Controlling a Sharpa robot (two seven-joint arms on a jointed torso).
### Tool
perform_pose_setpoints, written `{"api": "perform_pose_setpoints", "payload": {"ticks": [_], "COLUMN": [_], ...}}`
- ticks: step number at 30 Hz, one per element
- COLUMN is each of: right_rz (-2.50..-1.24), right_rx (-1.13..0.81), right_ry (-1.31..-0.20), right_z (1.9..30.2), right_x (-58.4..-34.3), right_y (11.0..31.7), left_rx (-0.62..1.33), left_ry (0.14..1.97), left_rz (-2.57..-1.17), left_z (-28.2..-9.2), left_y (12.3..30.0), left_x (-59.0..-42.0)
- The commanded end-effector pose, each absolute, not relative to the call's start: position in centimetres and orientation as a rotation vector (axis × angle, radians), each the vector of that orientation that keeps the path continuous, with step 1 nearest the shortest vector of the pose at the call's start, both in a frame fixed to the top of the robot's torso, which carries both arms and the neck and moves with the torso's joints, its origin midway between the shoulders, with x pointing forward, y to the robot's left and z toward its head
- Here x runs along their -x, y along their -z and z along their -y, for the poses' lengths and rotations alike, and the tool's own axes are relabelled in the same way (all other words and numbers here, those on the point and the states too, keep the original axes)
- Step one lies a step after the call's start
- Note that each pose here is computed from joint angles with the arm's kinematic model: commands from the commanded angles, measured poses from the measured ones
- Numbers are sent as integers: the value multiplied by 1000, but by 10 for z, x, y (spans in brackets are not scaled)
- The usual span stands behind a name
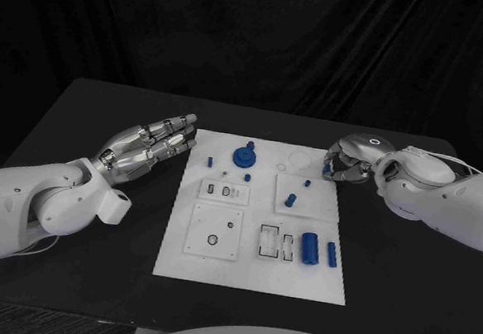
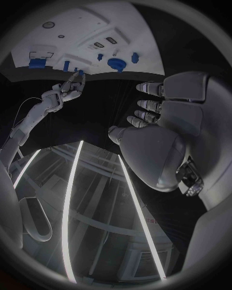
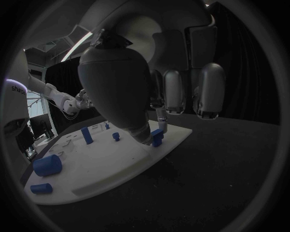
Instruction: Assemble the parts on the task board
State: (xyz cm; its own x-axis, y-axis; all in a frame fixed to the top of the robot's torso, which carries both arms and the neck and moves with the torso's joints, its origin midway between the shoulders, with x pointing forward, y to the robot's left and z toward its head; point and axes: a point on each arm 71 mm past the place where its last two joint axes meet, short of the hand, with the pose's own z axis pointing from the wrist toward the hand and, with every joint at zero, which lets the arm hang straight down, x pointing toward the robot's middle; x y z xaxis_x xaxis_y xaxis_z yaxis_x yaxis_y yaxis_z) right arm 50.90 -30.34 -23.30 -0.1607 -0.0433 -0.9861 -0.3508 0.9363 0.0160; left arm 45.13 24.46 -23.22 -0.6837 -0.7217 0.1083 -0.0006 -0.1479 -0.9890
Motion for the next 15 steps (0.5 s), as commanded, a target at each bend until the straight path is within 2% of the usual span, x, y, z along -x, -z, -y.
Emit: {"api": "perform_pose_setpoints", "payload": {"ticks": [1, 12, 15], "right_rz": [-1705, -1648, -1609], "right_rx": [289, 283, 282], "right_ry": [-263, -300, -322], "right_z": [305, 299, 294], "right_x": [-509, -503, -502], "right_y": [233, 227, 218], "left_rx": [813, 814, 815], "left_ry": [1905, 1903, 1903], "left_rz": [-1621, -1621, -1623], "left_z": [-243, -244, -244], "left_y": [231, 232, 232], "left_x": [-450, -450, -450]}}
